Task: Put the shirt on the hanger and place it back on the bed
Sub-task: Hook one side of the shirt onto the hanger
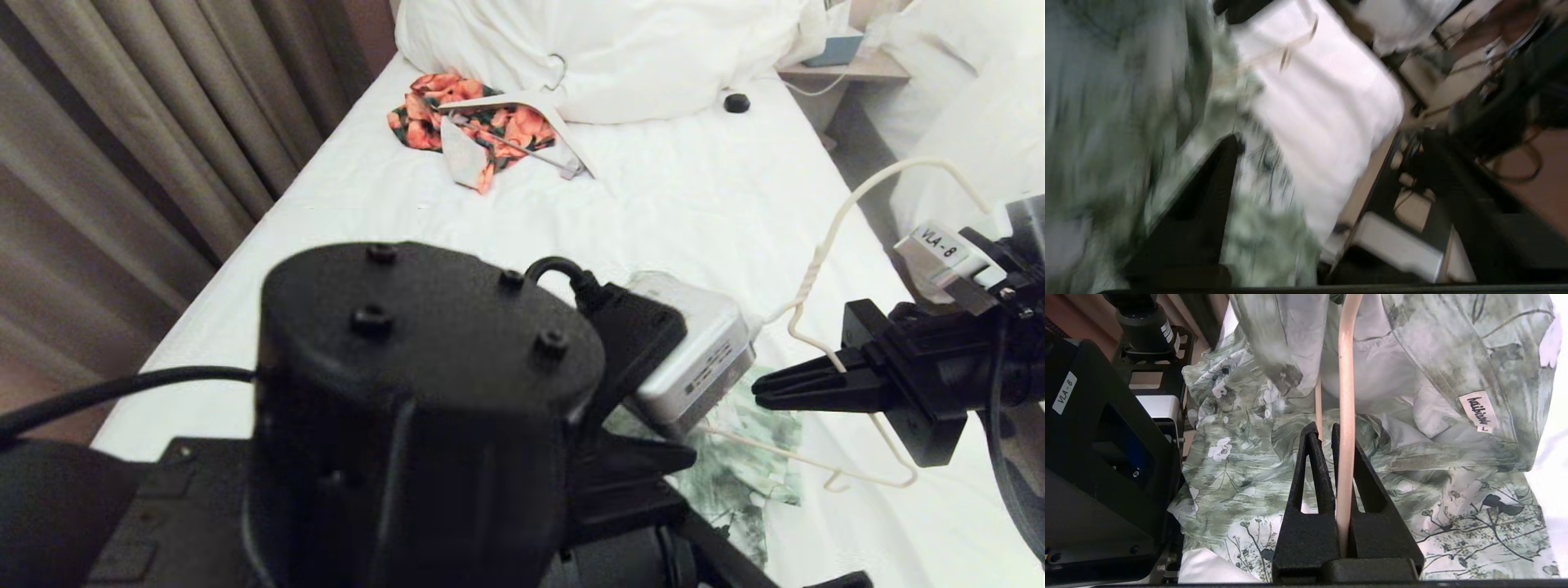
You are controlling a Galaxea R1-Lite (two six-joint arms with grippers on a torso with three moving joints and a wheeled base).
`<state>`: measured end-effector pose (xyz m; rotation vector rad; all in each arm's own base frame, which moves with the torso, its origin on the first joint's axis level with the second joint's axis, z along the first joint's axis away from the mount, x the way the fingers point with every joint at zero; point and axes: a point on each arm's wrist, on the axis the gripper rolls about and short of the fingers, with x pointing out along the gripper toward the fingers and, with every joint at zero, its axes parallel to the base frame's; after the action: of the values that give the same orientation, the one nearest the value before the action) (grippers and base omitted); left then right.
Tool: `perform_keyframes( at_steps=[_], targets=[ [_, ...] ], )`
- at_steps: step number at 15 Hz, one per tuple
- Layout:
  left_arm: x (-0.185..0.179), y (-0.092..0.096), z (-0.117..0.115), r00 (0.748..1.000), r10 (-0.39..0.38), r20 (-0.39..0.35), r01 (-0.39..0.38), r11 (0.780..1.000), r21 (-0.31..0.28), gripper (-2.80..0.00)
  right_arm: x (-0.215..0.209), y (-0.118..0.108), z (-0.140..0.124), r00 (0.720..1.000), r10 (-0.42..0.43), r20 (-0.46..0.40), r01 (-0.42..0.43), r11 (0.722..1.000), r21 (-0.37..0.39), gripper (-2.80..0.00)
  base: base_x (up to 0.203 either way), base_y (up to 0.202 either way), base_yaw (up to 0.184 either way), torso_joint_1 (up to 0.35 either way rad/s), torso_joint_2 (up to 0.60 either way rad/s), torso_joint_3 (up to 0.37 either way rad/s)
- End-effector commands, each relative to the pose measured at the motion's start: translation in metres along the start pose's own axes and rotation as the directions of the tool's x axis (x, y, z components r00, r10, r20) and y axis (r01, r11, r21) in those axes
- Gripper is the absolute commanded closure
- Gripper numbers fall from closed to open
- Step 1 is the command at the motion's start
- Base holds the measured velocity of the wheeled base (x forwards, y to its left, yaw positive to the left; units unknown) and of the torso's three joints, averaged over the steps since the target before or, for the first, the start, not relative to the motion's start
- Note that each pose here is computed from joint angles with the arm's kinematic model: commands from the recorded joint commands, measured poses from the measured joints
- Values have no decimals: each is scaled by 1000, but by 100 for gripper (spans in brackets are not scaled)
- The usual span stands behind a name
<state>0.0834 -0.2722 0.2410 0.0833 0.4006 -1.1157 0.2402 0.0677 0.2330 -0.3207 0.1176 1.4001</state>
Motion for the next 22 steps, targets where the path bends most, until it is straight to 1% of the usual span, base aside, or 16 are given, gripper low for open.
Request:
perform_keyframes(
  at_steps=[1, 5, 7, 9, 11, 12, 13, 14, 15, 16, 17, 18, 19, 20, 21, 22],
  targets=[
    [-17, 2, -8, 1000, 21, 1, -21, 1000, 3, 0, -1, 2, 1, 1000, 4, 5, -4, 1000, -7, 0, 0, 0, 0, 0, 0, 0],
    [-75, 12, -8, 992, 92, 86, -92, 996, -10, 0, 5, 3, 3, 1000, 28, 9, -28, 1000, -15, 0, 0, 0, 0, 0, 0, 0],
    [-111, 19, -9, 985, 137, 101, -136, 991, -17, 0, 12, 6, 5, 998, 58, 12, -58, 998, -23, 0, 0, 0, 0, 0, 0, 0],
    [-146, 25, -8, 974, 165, 154, -163, 986, -23, 0, 22, 5, 5, 996, 92, 12, -91, 996, -21, 0, 0, 0, 0, 0, 0, 0],
    [-167, 30, -4, 955, 212, 207, -224, 974, 34, 0, 37, 5, 8, 990, 137, 11, -137, 990, -32, 0, 0, 0, 0, 0, 0, 0],
    [-179, 31, 0, 943, 222, 247, -246, 967, 71, 0, 47, 5, 10, 987, 159, 6, -159, 987, -23, 0, 0, 0, 0, 0, 0, 0],
    [-187, 33, 0, 933, 234, 272, -265, 961, 83, 0, 57, 5, 11, 984, 180, -3, -180, 984, -10, 0, 0, 0, 0, 0, 0, 0],
    [-189, 35, -2, 930, 249, 271, -281, 956, 87, 0, 67, 9, 13, 977, 212, -8, -212, 977, -6, 0, 0, 0, 0, 0, 0, 0],
    [-187, 35, -5, 932, 250, 261, -282, 955, 94, 0, 78, 16, 16, 969, 245, -14, -245, 969, -12, 0, 0, 0, 0, 0, 0, 0],
    [-186, 35, -6, 934, 248, 255, -281, 955, 99, 0, 87, 21, 22, 966, 257, -24, -258, 966, -21, 0, 0, 0, 0, 0, 0, 0],
    [-185, 35, -6, 939, 238, 249, -274, 954, 121, 0, 93, 23, 30, 967, 251, -34, -252, 967, -29, 0, 0, 0, 0, 0, 0, 0],
    [-183, 35, -7, 942, 232, 243, -271, 952, 145, -280, 97, 24, 35, 968, 248, -37, -249, 968, -27, 0, 0, 0, 0, 0, 0, 0],
    [-182, 35, -9, 945, 226, 236, -271, 946, 180, -280, 98, 24, 37, 968, 250, -34, -251, 968, -30, 0, 0, 0, 0, 0, 0, 0],
    [-181, 35, -9, 950, 210, 230, -258, 945, 201, -280, 98, 24, 37, 968, 249, -33, -250, 968, -29, 0, 0, 0, 0, 0, 0, 0],
    [-180, 34, -11, 960, 176, 219, -225, 949, 221, -280, 97, 24, 38, 968, 249, -33, -250, 968, -31, 0, 0, 0, 0, 0, 0, 0],
    [-179, 34, -14, 971, 151, 184, -194, 951, 243, -280, 96, 25, 39, 968, 248, -31, -249, 968, -33, 0, 0, 0, 0, 0, 0, 0]
  ],
)
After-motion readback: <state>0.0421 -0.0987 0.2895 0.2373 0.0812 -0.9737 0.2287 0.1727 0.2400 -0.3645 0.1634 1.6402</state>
